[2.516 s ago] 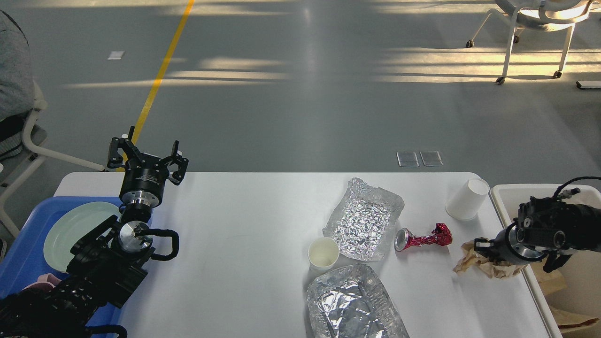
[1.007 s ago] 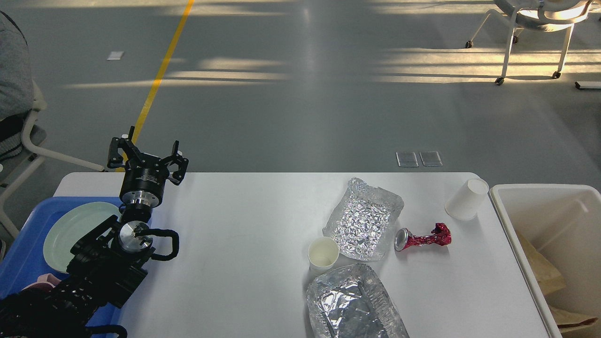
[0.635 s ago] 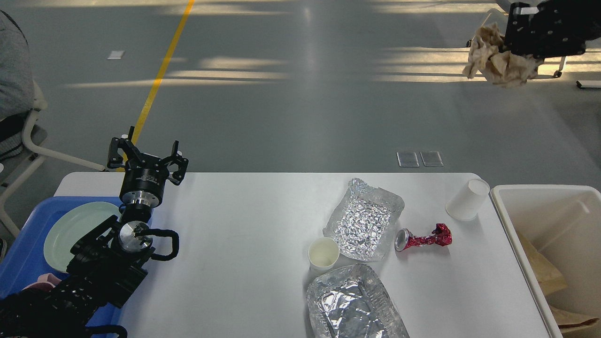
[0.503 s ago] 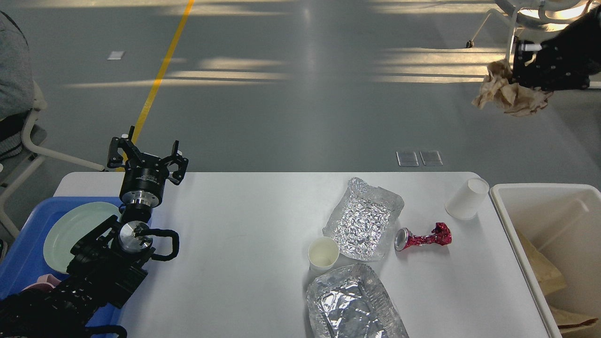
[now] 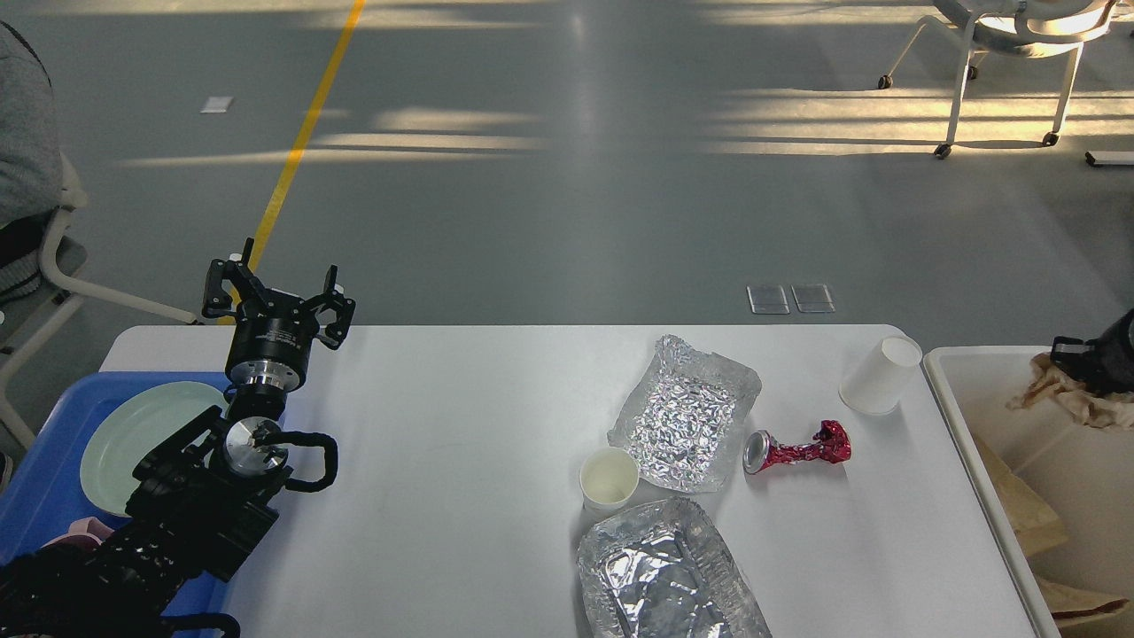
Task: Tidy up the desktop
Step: 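Drop the crumpled brown paper into the white bin, then raise the right gripper and bring it back over the table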
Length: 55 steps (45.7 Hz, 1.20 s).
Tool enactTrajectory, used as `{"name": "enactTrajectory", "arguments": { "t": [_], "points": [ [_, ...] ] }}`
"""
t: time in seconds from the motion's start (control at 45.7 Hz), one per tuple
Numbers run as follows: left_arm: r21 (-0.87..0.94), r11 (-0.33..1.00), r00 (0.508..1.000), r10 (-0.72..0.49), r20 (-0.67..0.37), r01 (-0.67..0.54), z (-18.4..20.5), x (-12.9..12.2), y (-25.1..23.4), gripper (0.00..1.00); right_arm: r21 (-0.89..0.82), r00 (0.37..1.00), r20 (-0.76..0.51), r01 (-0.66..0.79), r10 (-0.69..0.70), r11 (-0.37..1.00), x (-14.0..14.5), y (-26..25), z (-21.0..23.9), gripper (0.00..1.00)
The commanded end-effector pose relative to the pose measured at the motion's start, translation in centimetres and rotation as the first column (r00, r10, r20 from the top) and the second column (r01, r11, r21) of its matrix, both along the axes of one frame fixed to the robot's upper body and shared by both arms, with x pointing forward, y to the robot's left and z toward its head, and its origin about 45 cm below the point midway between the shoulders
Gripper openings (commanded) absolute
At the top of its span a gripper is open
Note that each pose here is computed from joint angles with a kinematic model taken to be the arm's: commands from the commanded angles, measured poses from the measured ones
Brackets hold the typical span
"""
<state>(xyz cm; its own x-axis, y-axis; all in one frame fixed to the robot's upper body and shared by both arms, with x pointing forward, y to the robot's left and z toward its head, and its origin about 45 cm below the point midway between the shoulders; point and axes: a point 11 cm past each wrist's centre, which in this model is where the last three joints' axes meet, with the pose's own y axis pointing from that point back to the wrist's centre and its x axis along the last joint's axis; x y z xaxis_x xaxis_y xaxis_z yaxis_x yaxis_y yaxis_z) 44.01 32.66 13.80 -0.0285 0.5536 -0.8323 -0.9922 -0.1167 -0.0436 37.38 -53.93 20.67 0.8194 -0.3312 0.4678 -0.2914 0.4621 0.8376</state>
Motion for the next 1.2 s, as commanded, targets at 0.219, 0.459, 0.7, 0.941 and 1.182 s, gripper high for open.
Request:
{"name": "enactTrajectory", "arguments": {
  "t": [0.219,0.459,0.7,0.941,1.182],
  "points": [
    [0.0,1.0,1.0,0.0,0.0,0.0,0.0,0.0,0.0,1.0,-0.116,0.999,0.029,-0.029,0.032,0.993,-1.4,-1.4,-2.6,0.41],
    [0.0,1.0,1.0,0.0,0.0,0.0,0.0,0.0,0.0,1.0,-0.111,0.999,0.029,-0.025,0.028,0.994,-1.5,-1.4,-2.7,1.0],
    [0.0,1.0,1.0,0.0,0.0,0.0,0.0,0.0,0.0,1.0,-0.082,0.999,0.029,-0.036,0.038,0.996,-0.8,-0.3,-2.4,1.0],
    [0.0,1.0,1.0,0.0,0.0,0.0,0.0,0.0,0.0,1.0,0.058,0.993,0.054,-0.109,0.106,0.992,3.3,5.3,3.6,1.0],
    [0.0,1.0,1.0,0.0,0.0,0.0,0.0,0.0,0.0,1.0,0.312,0.987,0.012,-0.154,0.158,0.938,5.0,12.4,10.8,1.0]
  ]
}}
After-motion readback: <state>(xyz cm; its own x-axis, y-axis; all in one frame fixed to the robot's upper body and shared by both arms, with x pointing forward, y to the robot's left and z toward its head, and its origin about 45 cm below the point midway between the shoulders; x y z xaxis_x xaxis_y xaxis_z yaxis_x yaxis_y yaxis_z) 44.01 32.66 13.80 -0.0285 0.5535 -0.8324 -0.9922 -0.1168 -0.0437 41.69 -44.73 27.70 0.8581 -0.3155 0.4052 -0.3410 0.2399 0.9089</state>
